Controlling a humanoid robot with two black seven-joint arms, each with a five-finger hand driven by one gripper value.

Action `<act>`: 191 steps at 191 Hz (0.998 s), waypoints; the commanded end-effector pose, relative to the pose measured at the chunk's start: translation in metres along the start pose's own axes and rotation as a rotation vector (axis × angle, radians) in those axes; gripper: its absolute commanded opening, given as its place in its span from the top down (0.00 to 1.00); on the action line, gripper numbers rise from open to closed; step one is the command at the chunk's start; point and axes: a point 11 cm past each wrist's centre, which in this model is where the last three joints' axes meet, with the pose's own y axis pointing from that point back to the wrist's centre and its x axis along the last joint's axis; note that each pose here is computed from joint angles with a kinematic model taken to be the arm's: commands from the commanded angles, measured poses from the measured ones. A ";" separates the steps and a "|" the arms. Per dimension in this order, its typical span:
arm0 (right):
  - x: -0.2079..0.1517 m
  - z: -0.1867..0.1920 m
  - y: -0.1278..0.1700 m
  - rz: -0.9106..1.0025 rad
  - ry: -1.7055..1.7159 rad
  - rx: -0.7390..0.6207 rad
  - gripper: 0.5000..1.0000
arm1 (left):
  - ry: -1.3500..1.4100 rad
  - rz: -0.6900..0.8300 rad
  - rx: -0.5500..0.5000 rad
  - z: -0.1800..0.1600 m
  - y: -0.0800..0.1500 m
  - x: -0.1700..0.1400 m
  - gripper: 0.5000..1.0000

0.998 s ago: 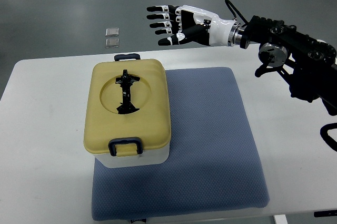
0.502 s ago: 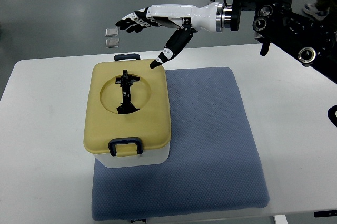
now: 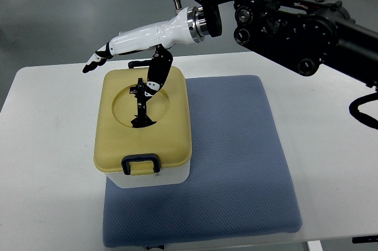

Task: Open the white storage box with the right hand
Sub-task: 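Lower the right hand over the black handle on the yellow lid, then close the right hand's fingers around the black lid handle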

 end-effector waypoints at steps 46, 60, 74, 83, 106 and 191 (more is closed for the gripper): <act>-0.007 -0.007 -0.018 -0.059 0.231 -0.038 0.14 | 0.000 -0.001 0.001 -0.001 0.000 0.000 0.00; -0.008 -0.005 -0.018 -0.068 0.249 -0.048 0.14 | 0.000 -0.001 0.000 0.000 0.000 0.000 0.00; -0.010 -0.004 -0.019 -0.080 0.266 -0.056 0.14 | 0.000 -0.001 0.001 -0.001 0.000 0.000 0.00; -0.011 -0.003 -0.018 -0.086 0.270 -0.061 0.14 | 0.000 -0.001 0.000 0.000 0.000 0.000 0.00; -0.012 -0.001 -0.017 -0.091 0.267 -0.065 0.14 | 0.000 0.001 0.001 -0.001 0.000 0.000 0.00; -0.016 0.000 -0.016 -0.105 0.274 -0.057 0.26 | 0.000 -0.001 0.000 0.000 0.000 0.000 0.00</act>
